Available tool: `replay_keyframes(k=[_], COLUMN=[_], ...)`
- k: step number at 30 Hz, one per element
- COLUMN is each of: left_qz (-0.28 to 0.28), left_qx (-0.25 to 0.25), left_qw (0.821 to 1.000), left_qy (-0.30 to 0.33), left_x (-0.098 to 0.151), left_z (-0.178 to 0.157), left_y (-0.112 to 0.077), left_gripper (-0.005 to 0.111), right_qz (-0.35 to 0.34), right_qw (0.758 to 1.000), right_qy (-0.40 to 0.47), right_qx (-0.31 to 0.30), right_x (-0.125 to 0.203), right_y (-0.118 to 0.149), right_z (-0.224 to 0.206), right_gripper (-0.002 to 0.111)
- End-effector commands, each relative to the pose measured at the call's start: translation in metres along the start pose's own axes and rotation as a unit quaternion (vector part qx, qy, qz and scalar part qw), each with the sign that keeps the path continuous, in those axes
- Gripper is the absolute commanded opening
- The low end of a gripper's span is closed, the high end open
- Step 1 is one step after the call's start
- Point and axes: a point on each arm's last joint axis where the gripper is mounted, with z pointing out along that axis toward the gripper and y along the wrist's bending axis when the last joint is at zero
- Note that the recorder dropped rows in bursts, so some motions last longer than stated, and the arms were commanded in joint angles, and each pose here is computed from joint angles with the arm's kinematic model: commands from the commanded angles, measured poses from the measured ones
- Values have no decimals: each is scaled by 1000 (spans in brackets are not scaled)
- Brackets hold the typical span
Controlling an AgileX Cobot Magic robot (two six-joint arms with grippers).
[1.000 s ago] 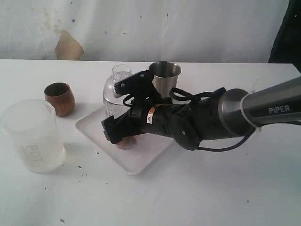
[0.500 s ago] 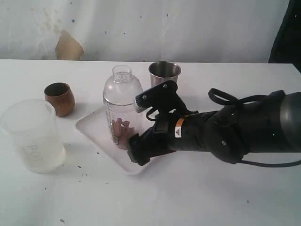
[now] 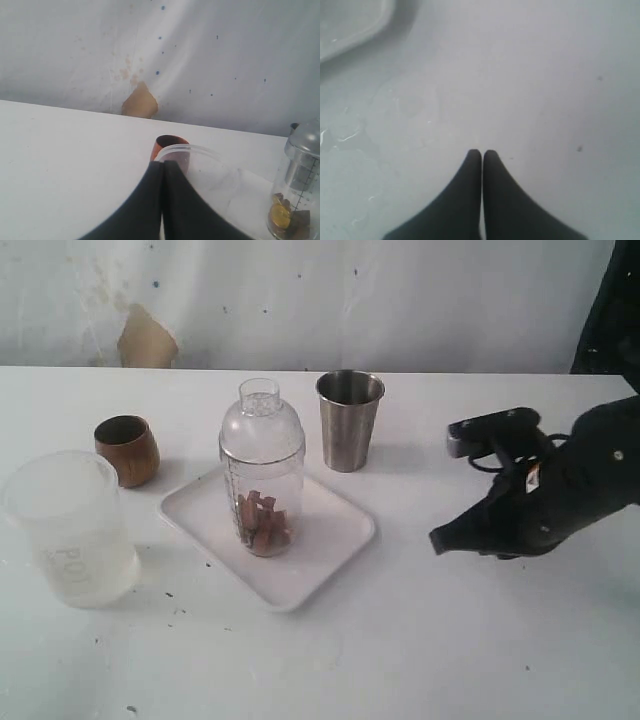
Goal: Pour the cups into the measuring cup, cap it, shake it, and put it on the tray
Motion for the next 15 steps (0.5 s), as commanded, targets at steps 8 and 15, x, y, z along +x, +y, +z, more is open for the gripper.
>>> replay_keyframes(k=[8, 15], left_qz=[-1, -1], left_qx=[0, 0], left_qw=[1000, 1000], left_qy=[-1, -1], left_x=[1, 1], left_z=[0, 0], left_y=[0, 0], left_gripper=[0, 0], right_qz=[138, 145], right_qw=[969, 942], right_qy=[-202, -301], right_qx=[40, 33], right_x=[68, 109], right_y=[-41, -31], right_z=[-72, -105], right_gripper=[0, 0])
